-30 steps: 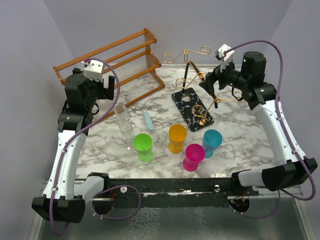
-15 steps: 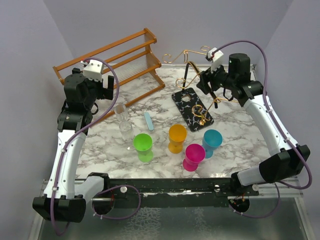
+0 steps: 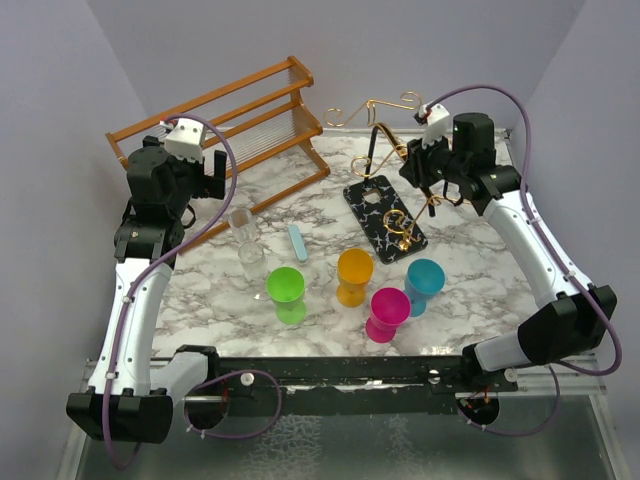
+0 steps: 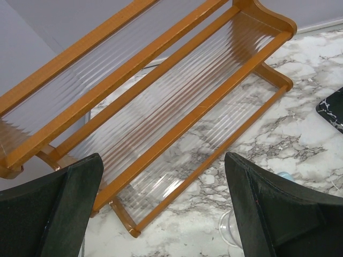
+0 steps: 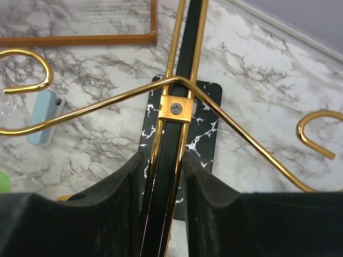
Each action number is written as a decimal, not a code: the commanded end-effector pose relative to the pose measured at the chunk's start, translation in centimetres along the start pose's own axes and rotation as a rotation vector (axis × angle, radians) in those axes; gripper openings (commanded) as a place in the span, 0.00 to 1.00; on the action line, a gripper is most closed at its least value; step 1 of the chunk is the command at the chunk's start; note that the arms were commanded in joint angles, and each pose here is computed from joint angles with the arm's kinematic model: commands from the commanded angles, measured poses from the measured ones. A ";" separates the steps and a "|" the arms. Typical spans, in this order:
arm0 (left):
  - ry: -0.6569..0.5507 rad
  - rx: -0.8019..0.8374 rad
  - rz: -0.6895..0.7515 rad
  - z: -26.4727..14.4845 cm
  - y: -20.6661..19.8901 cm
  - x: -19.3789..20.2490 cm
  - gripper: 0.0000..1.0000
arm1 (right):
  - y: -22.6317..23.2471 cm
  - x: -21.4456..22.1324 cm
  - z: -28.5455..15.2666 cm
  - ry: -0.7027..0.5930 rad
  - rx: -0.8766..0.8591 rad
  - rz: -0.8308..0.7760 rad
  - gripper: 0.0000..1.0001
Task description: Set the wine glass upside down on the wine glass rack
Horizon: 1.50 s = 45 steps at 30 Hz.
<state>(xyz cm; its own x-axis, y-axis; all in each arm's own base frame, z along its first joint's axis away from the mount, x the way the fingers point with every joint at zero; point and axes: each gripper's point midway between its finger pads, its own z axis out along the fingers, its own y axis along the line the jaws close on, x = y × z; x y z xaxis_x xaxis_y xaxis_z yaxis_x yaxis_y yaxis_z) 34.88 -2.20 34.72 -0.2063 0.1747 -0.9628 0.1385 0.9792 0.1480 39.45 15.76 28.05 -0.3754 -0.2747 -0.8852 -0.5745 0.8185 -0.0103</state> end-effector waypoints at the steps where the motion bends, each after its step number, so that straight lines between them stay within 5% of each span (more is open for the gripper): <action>1: -0.046 0.015 -0.010 0.0 -0.1 -1.1 0.99 | -0.8 -1.5 0.9 -0.041 0.050 0.079 0.26; 9: -0.040 0.006 -0.009 0.2 0.2 -0.9 0.99 | -1.7 -3.3 -0.2 -0.104 0.118 0.120 0.01; 21: -0.031 0.015 -0.001 0.8 0.0 0.0 0.99 | -6.3 -5.0 -2.4 -0.190 0.408 0.209 0.01; 33: -0.022 0.067 0.015 1.1 -0.9 0.7 0.99 | -7.5 -4.1 -1.5 -0.195 0.473 0.277 0.01; 40: 0.024 0.347 0.074 0.0 -5.5 2.1 0.99 | -6.5 -3.4 -1.7 -0.201 0.429 0.280 0.01; 45: 0.069 0.451 0.094 -1.3 -7.0 3.4 0.99 | -4.9 -3.2 -1.0 -0.191 0.332 0.247 0.14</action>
<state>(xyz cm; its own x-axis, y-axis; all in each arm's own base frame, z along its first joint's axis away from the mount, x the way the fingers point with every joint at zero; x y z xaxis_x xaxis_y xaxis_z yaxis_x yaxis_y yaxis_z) 33.86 -6.44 31.18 -0.2371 0.2471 -0.9395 0.4293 0.8942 0.1268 42.55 11.60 28.50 -0.4102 0.0012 -0.9120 -0.1557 0.9852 0.0713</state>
